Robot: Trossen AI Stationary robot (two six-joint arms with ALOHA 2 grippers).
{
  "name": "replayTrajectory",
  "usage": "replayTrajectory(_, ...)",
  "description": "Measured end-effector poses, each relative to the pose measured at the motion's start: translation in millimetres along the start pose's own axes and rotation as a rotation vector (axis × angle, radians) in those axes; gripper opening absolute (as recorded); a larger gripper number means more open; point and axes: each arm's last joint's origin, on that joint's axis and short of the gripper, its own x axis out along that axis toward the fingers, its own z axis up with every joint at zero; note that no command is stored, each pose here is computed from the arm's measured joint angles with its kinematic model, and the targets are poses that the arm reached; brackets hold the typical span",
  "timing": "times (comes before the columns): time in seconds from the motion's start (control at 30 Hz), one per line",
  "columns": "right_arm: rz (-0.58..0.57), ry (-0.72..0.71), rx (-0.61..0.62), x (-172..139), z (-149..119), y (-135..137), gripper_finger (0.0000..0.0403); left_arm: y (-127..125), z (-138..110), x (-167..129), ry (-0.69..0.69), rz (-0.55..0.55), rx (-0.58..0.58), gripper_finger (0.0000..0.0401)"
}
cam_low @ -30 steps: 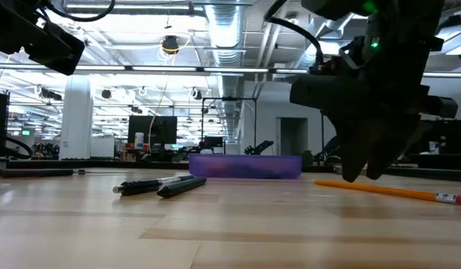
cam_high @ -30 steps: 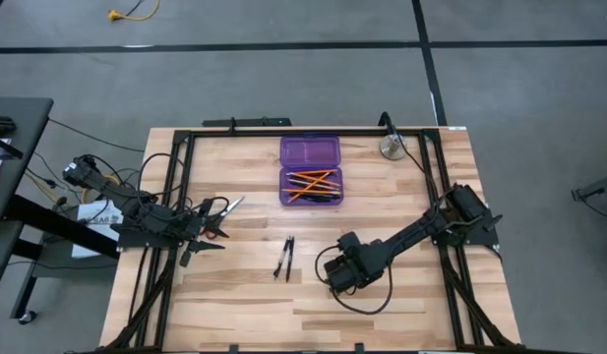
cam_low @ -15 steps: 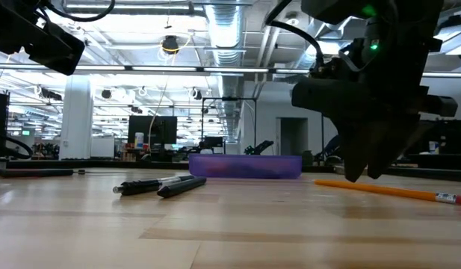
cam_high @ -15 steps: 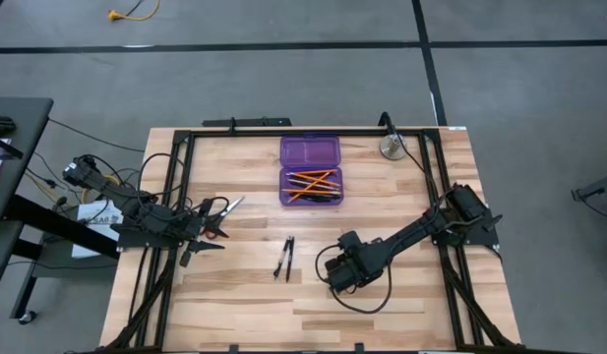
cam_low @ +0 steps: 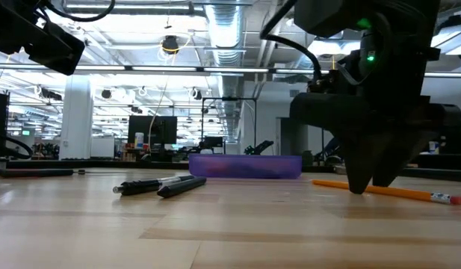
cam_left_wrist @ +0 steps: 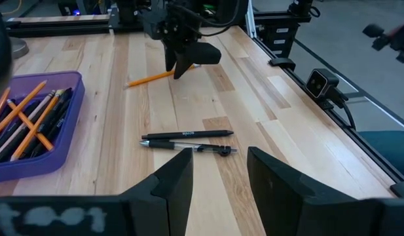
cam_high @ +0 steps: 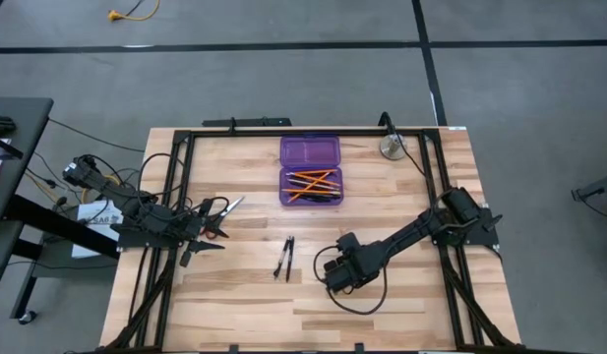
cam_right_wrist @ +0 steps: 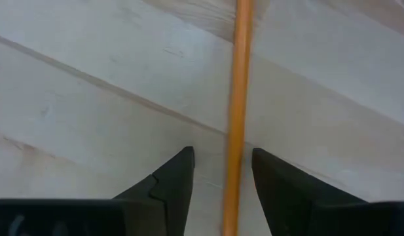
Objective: Pick & place school supplies into a supply box
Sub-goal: Put the orange pencil into the purple pencil case
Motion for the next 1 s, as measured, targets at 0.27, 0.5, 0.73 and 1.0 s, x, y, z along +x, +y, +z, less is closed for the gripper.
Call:
replayTrajectory(0.27,0.007,-0.004,0.002,2.3,0.5,1.7,0.0114,0.0,0.0,0.0,0.0,0.0,0.0,0.0132)
replayTrajectory(0.5,0.021,-0.011,0.002,0.8,1.2,3.8,0.0011,0.0,0.0,0.0,0.0,0.0,0.0,0.0132)
replayTrajectory(0.73,0.019,-0.037,0.028,0.8,1.9,3.6,0.0007,0.0,0.0,0.0,0.0,0.0,0.0,0.0132)
replayTrajectory(1.0,0.024,-0.158,0.011,-1.2,-1.3,7.6,0.0003,0.0,0.0,0.0,0.0,0.0,0.008,0.0132)
